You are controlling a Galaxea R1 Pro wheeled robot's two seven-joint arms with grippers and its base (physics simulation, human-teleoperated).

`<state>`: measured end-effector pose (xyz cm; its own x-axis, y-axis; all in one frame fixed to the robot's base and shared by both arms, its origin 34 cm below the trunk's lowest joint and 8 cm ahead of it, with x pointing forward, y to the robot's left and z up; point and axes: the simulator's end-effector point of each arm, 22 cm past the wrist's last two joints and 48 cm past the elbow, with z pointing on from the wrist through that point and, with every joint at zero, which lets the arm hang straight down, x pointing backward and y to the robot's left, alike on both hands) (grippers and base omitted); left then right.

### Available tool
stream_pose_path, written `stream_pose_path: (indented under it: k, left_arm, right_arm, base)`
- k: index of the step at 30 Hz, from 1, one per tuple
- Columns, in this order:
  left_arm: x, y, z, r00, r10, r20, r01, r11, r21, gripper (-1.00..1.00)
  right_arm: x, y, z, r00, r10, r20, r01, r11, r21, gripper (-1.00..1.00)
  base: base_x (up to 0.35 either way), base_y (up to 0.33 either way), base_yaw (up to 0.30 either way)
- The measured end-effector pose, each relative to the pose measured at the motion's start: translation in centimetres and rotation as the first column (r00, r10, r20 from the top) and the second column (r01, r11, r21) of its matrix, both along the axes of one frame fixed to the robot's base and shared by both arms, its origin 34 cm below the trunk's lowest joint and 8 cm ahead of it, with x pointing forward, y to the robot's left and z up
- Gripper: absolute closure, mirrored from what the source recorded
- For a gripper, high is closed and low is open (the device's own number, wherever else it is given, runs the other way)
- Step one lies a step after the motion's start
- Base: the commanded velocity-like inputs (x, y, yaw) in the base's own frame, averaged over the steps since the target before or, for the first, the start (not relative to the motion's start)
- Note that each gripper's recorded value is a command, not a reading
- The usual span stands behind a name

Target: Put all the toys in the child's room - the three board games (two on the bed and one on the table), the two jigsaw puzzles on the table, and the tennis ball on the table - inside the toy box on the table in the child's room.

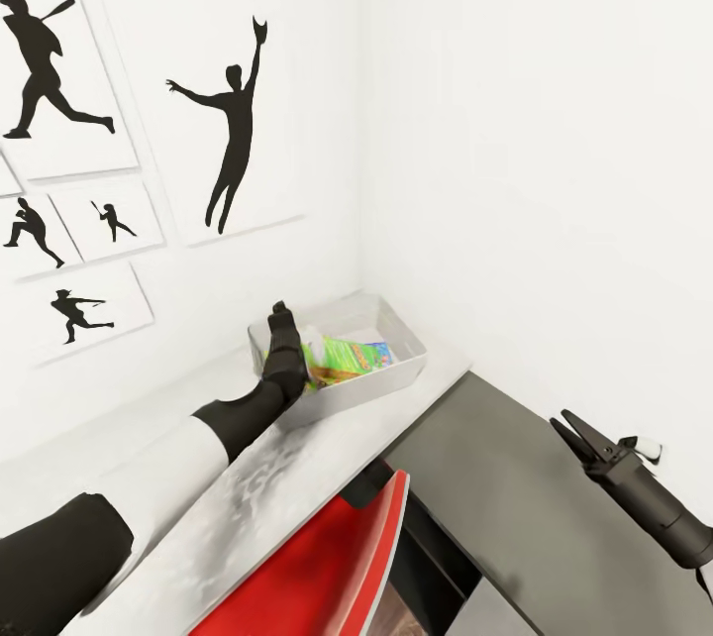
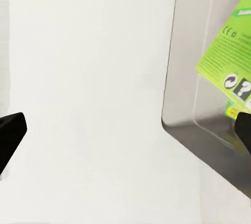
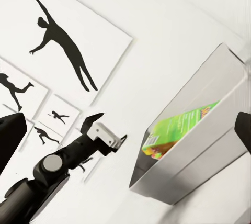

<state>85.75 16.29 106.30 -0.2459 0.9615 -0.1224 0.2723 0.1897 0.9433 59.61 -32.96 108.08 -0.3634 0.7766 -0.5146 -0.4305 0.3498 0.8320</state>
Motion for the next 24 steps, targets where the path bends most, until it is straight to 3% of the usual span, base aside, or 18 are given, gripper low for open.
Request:
stream_pose_path:
  k: [3, 7, 10, 14, 15, 18, 19, 22, 24]
  left_arm:
    - [0.4, 1.4, 1.9, 1.0, 0.021, 0.018, -0.02, 0.999, -0.027, -1.0]
    - [1.7, 4.8, 6.2, 0.996, 0.073, 0.059, -0.066, 0.992, -0.111, -1.0]
    - [2.4, 8.4, 10.5, 0.99, 0.121, 0.077, -0.102, 0.97, -0.222, -1.0]
    - [2.5, 13.6, 13.9, 0.984, 0.172, 0.047, -0.145, 0.924, -0.355, -1.0]
    - [2.4, 15.7, 14.9, 0.982, 0.188, 0.019, -0.164, 0.898, -0.409, -1.0]
    - [1.9, 18.2, 15.4, 0.979, 0.201, -0.035, -0.191, 0.842, -0.505, -1.0]
    - [1.6, 19.2, 15.5, 0.977, 0.203, -0.062, -0.203, 0.811, -0.548, -1.0]
    - [0.4, 21.4, 15.3, 0.973, 0.179, -0.144, -0.229, 0.693, -0.684, -1.0]
    - [-0.7, 21.8, 15.1, 0.973, 0.123, -0.196, -0.23, 0.595, -0.77, -1.0]
  right_arm:
    - [0.0, -0.1, 0.0, 1.0, -0.001, 0.0, 0.001, 1.0, 0.001, -1.0]
    - [0.0, -0.1, 0.0, 1.0, -0.002, 0.0, 0.002, 1.0, 0.001, -1.0]
    - [0.0, -0.1, 0.0, 1.0, -0.002, 0.0, 0.002, 1.0, 0.001, -1.0]
    - [0.0, -0.1, 0.0, 1.0, -0.002, 0.0, 0.002, 1.0, 0.001, -1.0]
    - [0.0, -0.1, 0.0, 1.0, -0.002, 0.0, 0.002, 1.0, 0.001, -1.0]
    - [0.0, -0.1, 0.0, 1.0, -0.002, 0.0, 0.002, 1.0, 0.001, -1.0]
    - [0.0, -0.1, 0.0, 1.0, -0.003, 0.0, 0.003, 1.0, 0.001, -1.0]
    - [0.0, -0.1, 0.0, 1.0, -0.003, 0.0, 0.003, 1.0, 0.001, -1.0]
    - [0.0, -0.1, 0.0, 1.0, -0.003, 0.0, 0.003, 1.0, 0.001, -1.0]
  base:
    - [0.0, 0.0, 0.0]
    - [0.0, 0.0, 0.0]
    - [0.0, 0.0, 0.0]
    - [0.0, 0.0, 0.0]
    - [0.0, 0.0, 0.0]
    - [0.0, 0.0, 0.0]
    - [0.0, 0.0, 0.0]
    - [0.0, 0.0, 0.0]
    - [0.0, 0.0, 0.0]
